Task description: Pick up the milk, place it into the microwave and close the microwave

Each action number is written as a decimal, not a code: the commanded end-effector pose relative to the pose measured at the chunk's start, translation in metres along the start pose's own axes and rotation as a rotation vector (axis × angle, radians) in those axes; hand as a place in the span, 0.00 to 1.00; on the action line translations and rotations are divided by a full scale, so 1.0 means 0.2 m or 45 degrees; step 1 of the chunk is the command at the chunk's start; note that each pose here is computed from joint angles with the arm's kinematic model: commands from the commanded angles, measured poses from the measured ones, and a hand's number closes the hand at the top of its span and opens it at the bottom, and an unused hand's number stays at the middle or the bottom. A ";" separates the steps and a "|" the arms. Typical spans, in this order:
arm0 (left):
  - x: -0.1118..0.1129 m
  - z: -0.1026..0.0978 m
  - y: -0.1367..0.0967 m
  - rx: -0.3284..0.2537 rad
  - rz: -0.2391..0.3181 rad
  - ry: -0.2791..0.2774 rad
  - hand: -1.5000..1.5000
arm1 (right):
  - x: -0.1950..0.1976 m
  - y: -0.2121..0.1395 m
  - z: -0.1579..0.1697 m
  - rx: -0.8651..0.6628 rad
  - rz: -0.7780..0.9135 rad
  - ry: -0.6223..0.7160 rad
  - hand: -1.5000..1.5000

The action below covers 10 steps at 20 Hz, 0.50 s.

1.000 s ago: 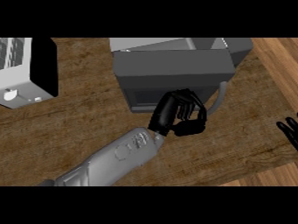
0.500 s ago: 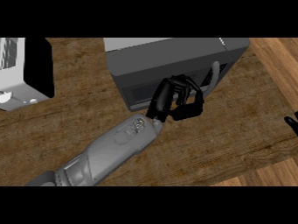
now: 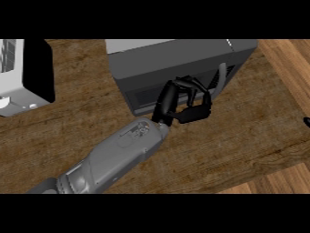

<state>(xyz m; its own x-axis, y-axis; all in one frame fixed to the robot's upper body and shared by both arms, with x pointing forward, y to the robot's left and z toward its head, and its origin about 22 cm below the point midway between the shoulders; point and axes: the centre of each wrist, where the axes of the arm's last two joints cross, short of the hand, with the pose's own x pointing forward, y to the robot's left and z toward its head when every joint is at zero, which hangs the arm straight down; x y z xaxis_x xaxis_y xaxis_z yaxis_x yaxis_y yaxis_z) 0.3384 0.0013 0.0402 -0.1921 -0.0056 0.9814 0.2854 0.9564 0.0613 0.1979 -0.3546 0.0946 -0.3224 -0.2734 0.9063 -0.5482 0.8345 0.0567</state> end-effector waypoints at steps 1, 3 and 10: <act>0.02 -0.10 0.09 0.121 0.048 0.047 1.00 | 0.01 -0.01 0.00 -0.005 -0.022 -0.027 0.00; 0.02 -0.11 0.09 0.167 0.041 0.028 1.00 | 0.03 0.00 -0.02 0.014 -0.008 -0.024 0.00; 0.00 -0.10 0.09 0.201 0.032 -0.032 1.00 | 0.04 0.02 -0.05 0.092 -0.045 -0.028 0.00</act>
<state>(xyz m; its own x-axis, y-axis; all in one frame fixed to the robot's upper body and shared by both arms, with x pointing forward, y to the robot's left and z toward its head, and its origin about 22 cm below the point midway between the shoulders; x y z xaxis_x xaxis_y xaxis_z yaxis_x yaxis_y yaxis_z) 0.3377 0.0005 0.0394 -0.2097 0.0396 0.9770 0.2647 0.9642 0.0178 0.1998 -0.3530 0.1046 -0.3263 -0.2975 0.8972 -0.5895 0.8060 0.0529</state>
